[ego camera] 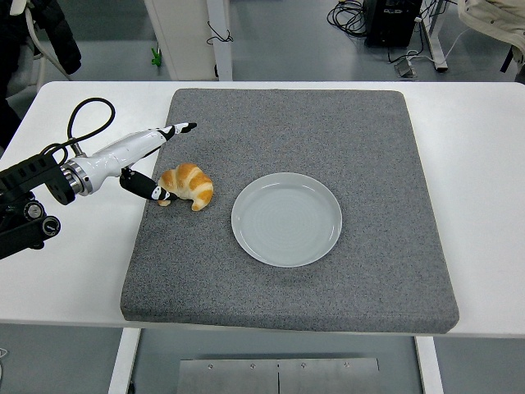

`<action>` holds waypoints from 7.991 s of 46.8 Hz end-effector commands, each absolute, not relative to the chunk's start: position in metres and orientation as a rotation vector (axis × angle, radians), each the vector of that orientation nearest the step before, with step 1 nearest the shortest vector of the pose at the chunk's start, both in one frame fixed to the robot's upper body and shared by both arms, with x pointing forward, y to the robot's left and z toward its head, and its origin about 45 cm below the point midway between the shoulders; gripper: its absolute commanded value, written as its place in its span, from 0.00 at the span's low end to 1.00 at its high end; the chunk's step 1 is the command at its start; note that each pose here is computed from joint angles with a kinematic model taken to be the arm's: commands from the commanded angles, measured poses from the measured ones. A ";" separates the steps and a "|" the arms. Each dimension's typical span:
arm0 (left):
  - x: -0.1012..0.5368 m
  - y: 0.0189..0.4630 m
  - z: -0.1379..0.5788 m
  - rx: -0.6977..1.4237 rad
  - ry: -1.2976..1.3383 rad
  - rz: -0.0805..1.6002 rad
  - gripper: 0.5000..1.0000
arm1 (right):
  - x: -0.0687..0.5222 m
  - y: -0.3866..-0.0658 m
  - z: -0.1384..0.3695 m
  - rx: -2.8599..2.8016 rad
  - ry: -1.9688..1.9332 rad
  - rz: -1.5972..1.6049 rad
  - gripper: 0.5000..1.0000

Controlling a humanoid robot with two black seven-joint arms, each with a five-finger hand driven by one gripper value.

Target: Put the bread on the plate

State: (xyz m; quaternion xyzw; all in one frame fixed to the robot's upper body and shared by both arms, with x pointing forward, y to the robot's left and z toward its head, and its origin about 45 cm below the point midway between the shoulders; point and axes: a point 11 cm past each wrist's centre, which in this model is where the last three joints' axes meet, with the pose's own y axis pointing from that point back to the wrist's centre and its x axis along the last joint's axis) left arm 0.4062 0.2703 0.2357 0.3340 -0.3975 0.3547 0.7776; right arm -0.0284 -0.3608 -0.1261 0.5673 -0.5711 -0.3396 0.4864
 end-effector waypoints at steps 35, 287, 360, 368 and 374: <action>0.408 0.261 0.212 0.785 -0.880 0.738 0.89 | -0.028 -0.361 -0.126 1.380 -1.389 -0.826 1.00; 0.378 0.088 0.201 0.515 -1.159 0.434 0.11 | -0.028 -0.361 -0.126 1.380 -1.390 -0.826 1.00; 0.431 0.132 0.287 0.234 -0.636 0.773 0.95 | -0.028 -0.361 -0.126 1.379 -1.391 -0.827 1.00; 0.445 0.146 0.293 0.185 -0.503 0.884 0.95 | -0.028 -0.361 -0.126 1.379 -1.391 -0.827 1.00; 0.462 0.167 0.292 0.154 -0.392 1.002 0.95 | -0.028 -0.361 -0.126 1.380 -1.389 -0.826 1.00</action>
